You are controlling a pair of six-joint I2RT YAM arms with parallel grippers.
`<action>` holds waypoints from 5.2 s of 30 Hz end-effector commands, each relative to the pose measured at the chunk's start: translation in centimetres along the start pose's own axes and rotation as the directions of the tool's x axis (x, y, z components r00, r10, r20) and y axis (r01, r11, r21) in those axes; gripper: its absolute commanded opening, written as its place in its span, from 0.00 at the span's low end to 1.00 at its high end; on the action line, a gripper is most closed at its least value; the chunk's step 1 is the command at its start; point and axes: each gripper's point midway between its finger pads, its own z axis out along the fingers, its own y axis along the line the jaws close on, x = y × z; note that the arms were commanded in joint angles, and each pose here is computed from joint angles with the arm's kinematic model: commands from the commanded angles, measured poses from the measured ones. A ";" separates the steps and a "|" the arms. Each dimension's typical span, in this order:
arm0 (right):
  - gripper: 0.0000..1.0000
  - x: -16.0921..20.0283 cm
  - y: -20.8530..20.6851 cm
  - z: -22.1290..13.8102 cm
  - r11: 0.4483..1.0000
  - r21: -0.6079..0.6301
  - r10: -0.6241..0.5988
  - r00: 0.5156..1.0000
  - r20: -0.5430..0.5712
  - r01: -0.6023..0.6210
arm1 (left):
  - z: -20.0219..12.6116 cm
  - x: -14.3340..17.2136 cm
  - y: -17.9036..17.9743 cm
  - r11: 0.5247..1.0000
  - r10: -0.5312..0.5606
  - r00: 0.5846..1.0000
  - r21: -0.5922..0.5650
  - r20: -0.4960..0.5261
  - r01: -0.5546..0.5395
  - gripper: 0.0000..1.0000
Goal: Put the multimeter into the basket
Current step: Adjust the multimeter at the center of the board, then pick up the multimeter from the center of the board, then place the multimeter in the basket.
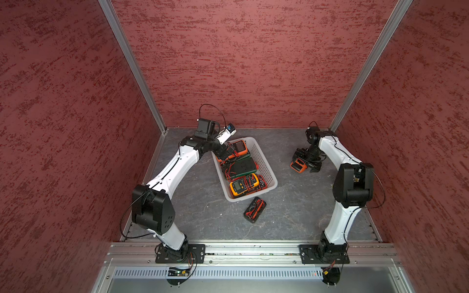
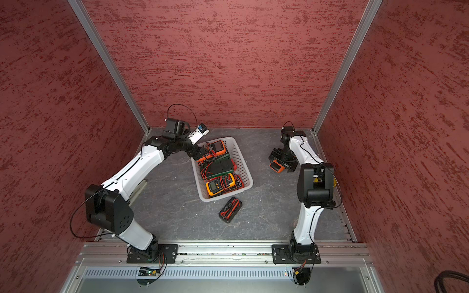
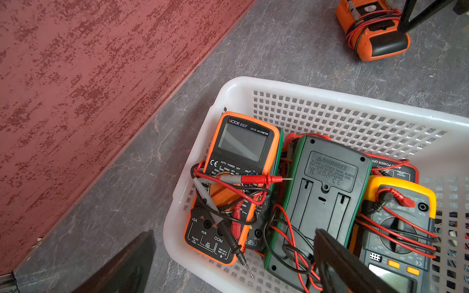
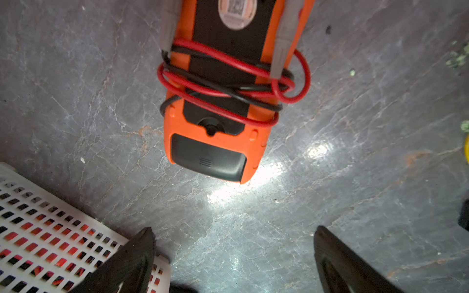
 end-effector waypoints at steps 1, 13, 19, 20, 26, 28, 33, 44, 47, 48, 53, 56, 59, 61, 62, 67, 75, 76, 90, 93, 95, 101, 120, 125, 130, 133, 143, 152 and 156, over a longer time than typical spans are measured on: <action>0.99 -3.4 0.8 -1.1 0.997 -0.009 0.080 0.989 0.128 -0.079 | 0.2 -1.1 0.1 1.000 0.010 0.999 0.003 0.037 -0.010 1.00; 0.99 -9.2 1.4 2.4 0.980 0.134 0.117 0.974 0.194 -0.144 | 0.5 -0.7 0.0 1.000 0.010 1.000 0.009 0.022 -0.010 1.00; 0.99 -9.7 0.4 3.6 0.963 0.217 0.123 0.976 0.178 -0.160 | 0.8 0.0 0.1 1.000 -0.001 1.000 0.006 -0.001 0.001 1.00; 0.99 -9.6 0.2 4.0 0.961 0.225 0.126 0.977 0.169 -0.163 | 0.8 0.1 0.1 1.000 -0.003 1.000 0.003 -0.004 0.003 1.00; 0.99 -8.6 -1.1 5.2 0.946 0.273 0.139 0.980 0.141 -0.173 | 0.8 0.3 0.1 1.000 -0.009 1.000 0.000 -0.008 0.009 1.00; 0.99 -8.2 -1.5 5.6 0.948 0.265 0.145 0.980 0.134 -0.176 | 0.9 0.4 0.1 1.000 -0.011 1.000 0.001 -0.008 0.011 1.00; 0.99 -7.7 -1.8 7.1 0.958 0.223 0.159 0.981 0.114 -0.181 | 1.0 0.3 0.0 1.000 -0.014 1.000 0.011 -0.010 0.014 1.00; 0.77 -8.3 -0.6 7.3 0.985 0.155 0.058 0.993 0.104 -0.074 | 0.3 0.0 2.0 0.991 -0.111 0.994 -0.078 -0.015 0.109 1.00; 0.57 -8.7 0.5 5.8 0.993 0.113 -0.035 0.991 0.129 0.020 | -0.1 0.2 3.9 0.968 -0.200 0.980 -0.160 -0.020 0.194 1.00; 0.54 -8.9 0.9 5.1 0.994 0.099 -0.067 0.988 0.142 0.053 | -0.3 0.3 4.5 0.955 -0.239 0.971 -0.188 -0.019 0.231 1.00; 0.39 -9.3 4.5 -0.2 0.963 0.018 -0.263 0.926 0.270 0.268 | -2.1 0.1 6.5 0.871 -0.420 0.906 -0.256 0.052 0.419 1.00; 0.35 -8.5 7.9 -4.2 0.895 -0.022 -0.405 0.832 0.379 0.446 | -3.4 -0.3 7.0 0.801 -0.543 0.831 -0.224 0.121 0.556 1.00; 0.33 -6.6 12.0 -8.3 0.769 -0.033 -0.545 0.682 0.488 0.639 | -4.6 -0.3 7.4 0.719 -0.654 0.737 -0.160 0.172 0.676 1.00; 0.33 -4.9 14.6 -10.8 0.671 -0.014 -0.613 0.565 0.552 0.741 | -5.2 -0.1 7.7 0.659 -0.717 0.670 -0.123 0.193 0.742 1.00; 0.33 -3.9 15.9 -12.1 0.620 -0.005 -0.636 0.508 0.581 0.784 | -5.6 0.2 8.1 0.623 -0.748 0.632 -0.114 0.201 0.774 1.00; 0.31 2.0 21.4 -15.8 0.343 0.011 -0.715 0.254 0.652 0.939 | -7.0 1.8 9.2 0.477 -0.857 0.478 -0.053 0.194 0.877 1.00; 0.30 10.7 26.8 -13.9 0.016 0.028 -0.794 -0.004 0.609 0.999 | -8.4 3.0 9.1 0.387 -0.911 0.376 0.035 0.170 0.921 1.00; 0.28 11.7 27.2 -13.5 -0.020 0.035 -0.802 -0.038 0.596 0.999 | -8.4 3.1 9.0 0.382 -0.913 0.372 0.036 0.166 0.923 1.00; 0.29 20.5 27.6 -7.0 -0.437 0.170 -0.839 -0.468 0.276 0.883 | -7.5 5.2 9.0 0.310 -0.945 0.303 0.041 0.123 0.950 1.00; 0.29 21.1 27.1 -5.6 -0.481 0.180 -0.832 -0.512 0.215 0.858 | -7.3 5.3 9.2 0.302 -0.948 0.294 0.045 0.123 0.952 1.00; 0.32 21.2 27.1 -5.2 -0.491 0.188 -0.828 -0.523 0.202 0.851 | -7.2 5.4 9.3 0.297 -0.949 0.290 0.045 0.122 0.954 1.00; 0.48 20.9 26.8 -3.6 -0.532 0.244 -0.815 -0.568 0.110 0.811 | -6.8 5.5 9.5 0.287 -0.953 0.281 0.050 0.113 0.956 1.00; 0.98 21.3 28.4 0.0 -0.597 0.364 -0.763 -0.646 0.017 0.715 | -5.8 5.6 10.7 0.267 -0.959 0.259 0.062 0.115 0.962 1.00; 0.99 20.6 28.8 -0.9 -0.583 0.402 -0.768 -0.641 0.012 0.706 | -5.7 5.4 10.9 0.267 -0.959 0.258 0.067 0.114 0.961 1.00; 0.99 20.7 28.6 -3.8 -0.558 0.421 -0.771 -0.634 0.055 0.716 | -5.7 5.5 10.9 0.261 -0.961 0.252 0.069 0.115 0.963 1.00; 0.99 20.3 27.7 -4.4 -0.555 0.429 -0.778 -0.627 0.036 0.713 | -5.7 5.5 11.0 0.258 -0.961 0.249 0.074 0.120 0.963 1.00; 0.99 18.6 24.1 -3.7 -0.459 0.340 -0.867 -0.497 0.029 0.821 | -6.3 5.7 11.3 0.245 -0.963 0.233 0.084 0.133 0.966 1.00; 0.99 15.9 23.8 -4.7 -0.344 0.371 -0.917 -0.394 0.066 0.863 | -6.8 5.5 11.4 0.247 -0.962 0.233 0.091 0.140 0.965 1.00; 0.99 17.3 24.3 -6.1 -0.272 0.330 -0.929 -0.336 0.154 0.904 | -6.9 5.9 11.3 0.250 -0.961 0.238 0.072 0.139 0.966 1.00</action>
